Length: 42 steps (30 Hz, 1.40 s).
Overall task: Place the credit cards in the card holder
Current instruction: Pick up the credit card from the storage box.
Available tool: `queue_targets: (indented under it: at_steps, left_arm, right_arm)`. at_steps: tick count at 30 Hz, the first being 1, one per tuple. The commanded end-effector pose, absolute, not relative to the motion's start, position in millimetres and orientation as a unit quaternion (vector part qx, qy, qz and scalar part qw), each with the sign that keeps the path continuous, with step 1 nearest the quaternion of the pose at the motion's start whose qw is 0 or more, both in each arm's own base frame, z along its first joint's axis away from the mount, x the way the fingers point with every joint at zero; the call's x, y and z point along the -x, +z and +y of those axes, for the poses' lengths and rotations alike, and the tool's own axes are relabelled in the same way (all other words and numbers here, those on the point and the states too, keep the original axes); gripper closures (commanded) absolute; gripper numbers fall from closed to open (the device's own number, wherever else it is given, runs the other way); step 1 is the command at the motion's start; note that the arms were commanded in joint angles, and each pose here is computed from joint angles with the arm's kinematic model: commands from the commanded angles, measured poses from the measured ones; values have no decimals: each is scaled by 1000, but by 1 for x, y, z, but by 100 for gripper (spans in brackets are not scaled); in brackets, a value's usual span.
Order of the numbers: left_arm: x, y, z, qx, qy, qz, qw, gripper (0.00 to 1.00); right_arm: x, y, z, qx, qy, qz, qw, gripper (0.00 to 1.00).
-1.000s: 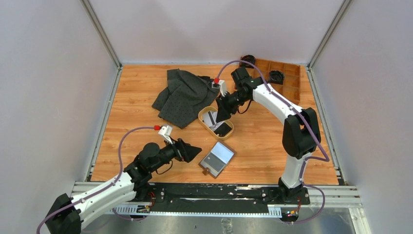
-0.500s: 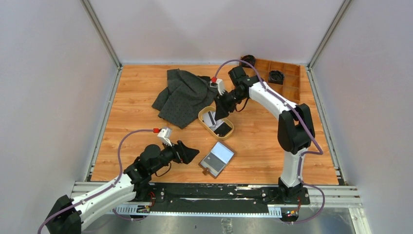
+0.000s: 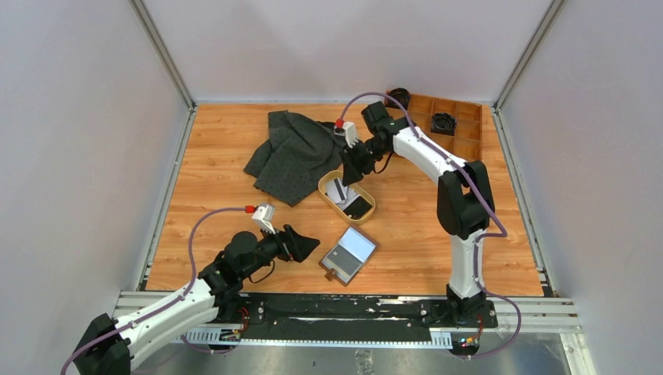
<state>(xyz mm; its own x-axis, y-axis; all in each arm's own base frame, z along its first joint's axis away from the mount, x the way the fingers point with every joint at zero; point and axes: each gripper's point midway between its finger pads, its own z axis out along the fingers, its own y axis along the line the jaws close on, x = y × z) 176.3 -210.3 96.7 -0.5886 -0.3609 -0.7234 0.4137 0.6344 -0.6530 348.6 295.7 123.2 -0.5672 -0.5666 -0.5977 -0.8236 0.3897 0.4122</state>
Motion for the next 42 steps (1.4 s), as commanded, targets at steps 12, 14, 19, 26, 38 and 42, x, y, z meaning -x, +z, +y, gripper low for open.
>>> queue_targets:
  at_steps: [12, 14, 19, 26, 38, 42]
  left_arm:
    - [-182, 87, -201, 12, -410, 788, 459, 0]
    - [-182, 87, -201, 12, -410, 788, 459, 0]
    - [-182, 86, -201, 12, -409, 789, 459, 0]
    - [-182, 86, -201, 13, -409, 789, 459, 0]
    - [-182, 87, -201, 14, -410, 788, 459, 0]
    - [-182, 86, -201, 13, -410, 789, 458, 0]
  right_arm:
    - [-351, 82, 308, 353, 339, 862, 132, 55]
    - [-350, 79, 308, 349, 340, 864, 127, 56]
    - [-348, 75, 308, 345, 340, 867, 120, 58]
    - [-342, 68, 310, 340, 345, 868, 105, 58]
    - [-333, 65, 310, 331, 350, 871, 90, 60]
    - [-327, 75, 310, 339, 364, 863, 95, 60]
